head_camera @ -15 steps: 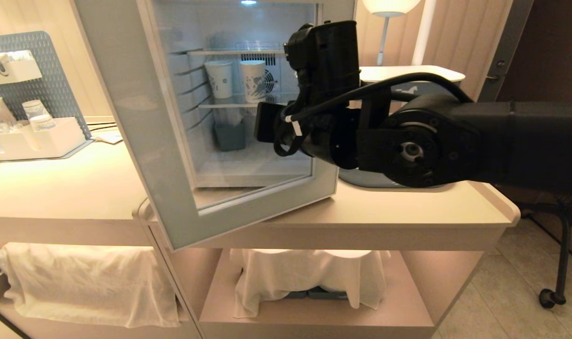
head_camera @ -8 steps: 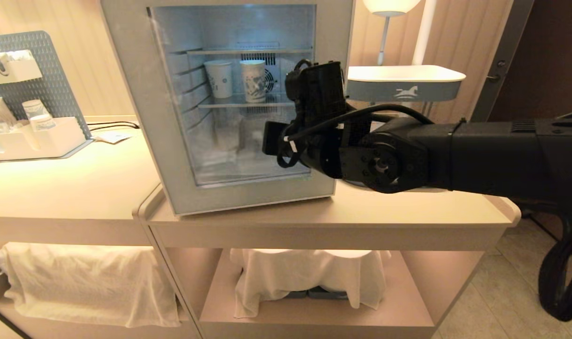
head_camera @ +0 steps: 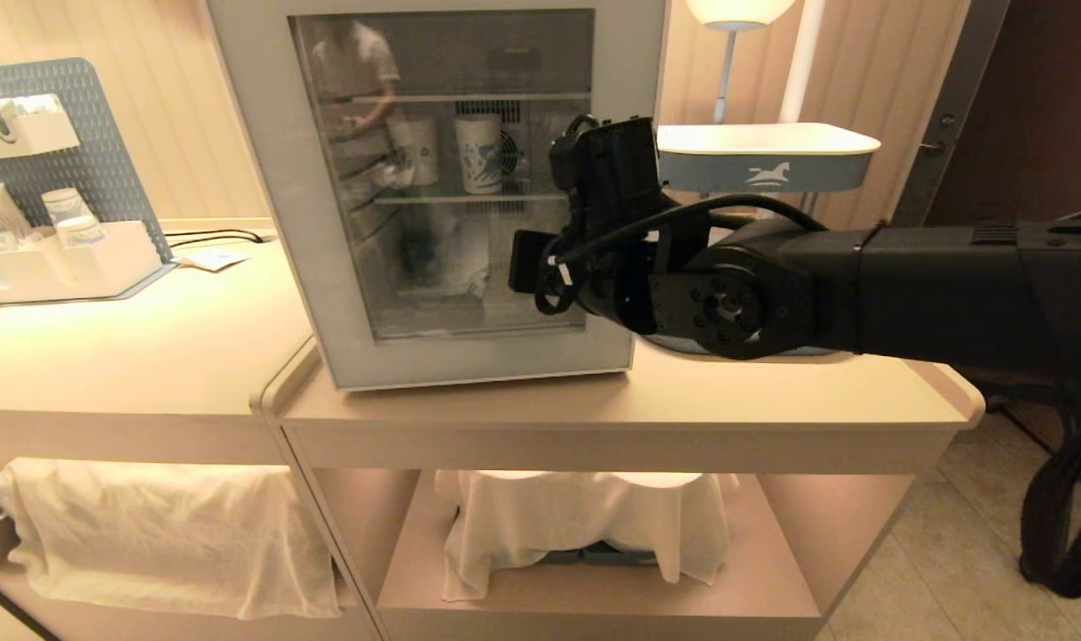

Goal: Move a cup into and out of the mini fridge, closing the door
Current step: Close the freezer door

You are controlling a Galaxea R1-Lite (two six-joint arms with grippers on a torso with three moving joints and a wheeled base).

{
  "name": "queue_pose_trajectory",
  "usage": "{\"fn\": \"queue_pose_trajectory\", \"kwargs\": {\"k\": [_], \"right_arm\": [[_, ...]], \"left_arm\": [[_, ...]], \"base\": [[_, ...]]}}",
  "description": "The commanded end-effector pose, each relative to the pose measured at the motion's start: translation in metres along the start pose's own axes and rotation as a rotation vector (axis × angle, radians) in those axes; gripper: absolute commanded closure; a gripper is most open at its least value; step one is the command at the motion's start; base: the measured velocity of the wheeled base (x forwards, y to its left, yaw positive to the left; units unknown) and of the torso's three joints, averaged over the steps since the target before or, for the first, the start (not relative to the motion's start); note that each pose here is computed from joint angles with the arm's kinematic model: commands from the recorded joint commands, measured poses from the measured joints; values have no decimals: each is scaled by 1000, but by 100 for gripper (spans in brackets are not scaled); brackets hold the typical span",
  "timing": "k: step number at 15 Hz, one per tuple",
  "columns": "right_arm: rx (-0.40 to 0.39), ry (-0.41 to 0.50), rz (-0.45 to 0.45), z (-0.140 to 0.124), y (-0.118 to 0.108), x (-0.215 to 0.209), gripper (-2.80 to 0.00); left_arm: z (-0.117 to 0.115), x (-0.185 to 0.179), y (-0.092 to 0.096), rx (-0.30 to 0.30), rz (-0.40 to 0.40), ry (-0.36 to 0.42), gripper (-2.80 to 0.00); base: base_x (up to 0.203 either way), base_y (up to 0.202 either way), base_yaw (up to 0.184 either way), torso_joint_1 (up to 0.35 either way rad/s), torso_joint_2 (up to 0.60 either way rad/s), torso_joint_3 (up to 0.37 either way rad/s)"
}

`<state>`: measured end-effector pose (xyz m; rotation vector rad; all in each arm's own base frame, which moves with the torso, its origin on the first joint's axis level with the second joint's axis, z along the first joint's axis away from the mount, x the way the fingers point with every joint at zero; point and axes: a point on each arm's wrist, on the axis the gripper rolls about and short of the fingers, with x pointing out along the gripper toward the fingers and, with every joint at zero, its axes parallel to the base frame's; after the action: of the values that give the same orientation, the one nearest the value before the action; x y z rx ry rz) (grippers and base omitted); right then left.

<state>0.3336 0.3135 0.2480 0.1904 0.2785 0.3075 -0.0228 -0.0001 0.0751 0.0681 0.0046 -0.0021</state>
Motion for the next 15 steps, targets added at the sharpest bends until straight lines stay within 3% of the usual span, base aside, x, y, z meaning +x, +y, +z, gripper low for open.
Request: {"fn": "queue_pose_trajectory", "kwargs": {"k": [1, 6, 15], "right_arm": [[11, -29, 3, 11, -1, -7, 0], [0, -91, -73, 7, -2, 4, 0], [-29, -101, -120, -18, -19, 43, 0]], "left_arm": [[0, 0, 0, 1, 0, 1, 0], [0, 0, 0, -1, 0, 0, 0], [0, 0, 0, 1, -1, 0, 0]], "base": [[0, 0, 0, 0, 0, 0], [0, 0, 0, 0, 0, 0], [0, 0, 0, 0, 0, 0]]}}
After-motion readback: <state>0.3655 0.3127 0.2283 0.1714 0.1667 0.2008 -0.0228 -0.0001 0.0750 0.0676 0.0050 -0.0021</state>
